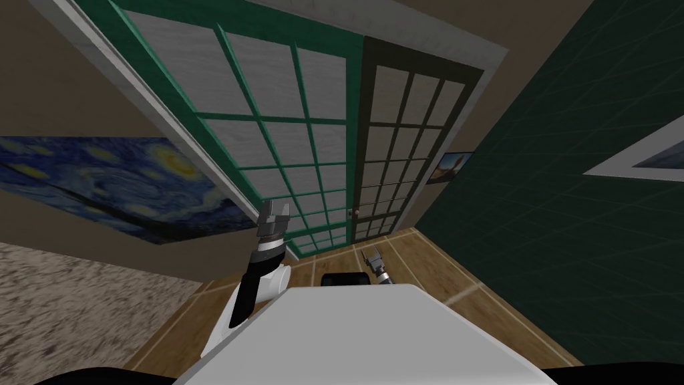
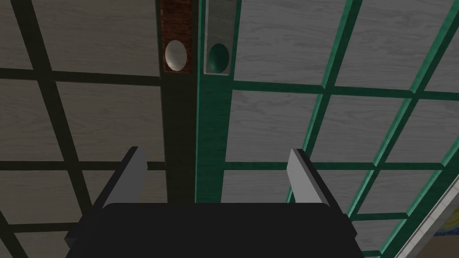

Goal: Pull the door open

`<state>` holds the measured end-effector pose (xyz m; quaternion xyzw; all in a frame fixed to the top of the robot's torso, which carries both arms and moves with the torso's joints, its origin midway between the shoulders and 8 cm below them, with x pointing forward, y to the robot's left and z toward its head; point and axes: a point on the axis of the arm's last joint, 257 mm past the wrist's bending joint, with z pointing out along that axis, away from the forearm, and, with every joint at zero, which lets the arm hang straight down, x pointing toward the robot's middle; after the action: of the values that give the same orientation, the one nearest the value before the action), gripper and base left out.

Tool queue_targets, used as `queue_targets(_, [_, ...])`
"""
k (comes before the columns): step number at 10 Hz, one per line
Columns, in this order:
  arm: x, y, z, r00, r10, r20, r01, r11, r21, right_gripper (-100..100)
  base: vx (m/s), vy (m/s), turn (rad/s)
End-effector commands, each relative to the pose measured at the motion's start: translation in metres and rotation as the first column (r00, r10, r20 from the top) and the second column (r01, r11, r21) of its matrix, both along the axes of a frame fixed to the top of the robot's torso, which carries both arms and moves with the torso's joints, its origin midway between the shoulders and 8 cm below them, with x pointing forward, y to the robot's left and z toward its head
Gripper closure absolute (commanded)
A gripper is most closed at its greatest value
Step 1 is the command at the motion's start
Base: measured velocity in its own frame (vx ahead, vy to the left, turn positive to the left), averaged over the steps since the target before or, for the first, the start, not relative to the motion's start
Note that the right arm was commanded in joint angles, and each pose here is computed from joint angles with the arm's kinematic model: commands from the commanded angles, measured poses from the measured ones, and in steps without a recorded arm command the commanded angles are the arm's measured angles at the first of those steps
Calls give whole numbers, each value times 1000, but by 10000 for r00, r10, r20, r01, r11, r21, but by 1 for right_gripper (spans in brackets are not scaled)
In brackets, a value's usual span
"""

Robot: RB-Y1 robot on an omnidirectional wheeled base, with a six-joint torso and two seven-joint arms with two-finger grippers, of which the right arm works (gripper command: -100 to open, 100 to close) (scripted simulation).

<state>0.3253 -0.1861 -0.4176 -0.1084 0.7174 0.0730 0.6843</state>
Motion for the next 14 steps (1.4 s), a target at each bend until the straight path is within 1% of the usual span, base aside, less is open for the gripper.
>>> queue_targets(1, [-2,-8,-3,9999,-54,-101,53,9999,-120,-100,-209,35,66])
queue_targets(4, [-8,-28,-14,9990,-243,-369,227,9988,-427,-100,-225,21,70])
queue_targets(6, [-13,-42,-21,9977,-398,-552,363,9973,-632,-100,-203,22,64])
queue_targets(10, [-22,-72,-35,9926,-787,-928,690,9922,-1038,-100,-180,10,52])
queue_targets(13, [-32,-102,-49,9836,-1261,-1291,1075,9840,-1419,-100,-207,18,50])
queue_targets(14, [-36,-115,-54,9786,-1481,-1431,1255,9798,-1559,-100,-202,-1,37])
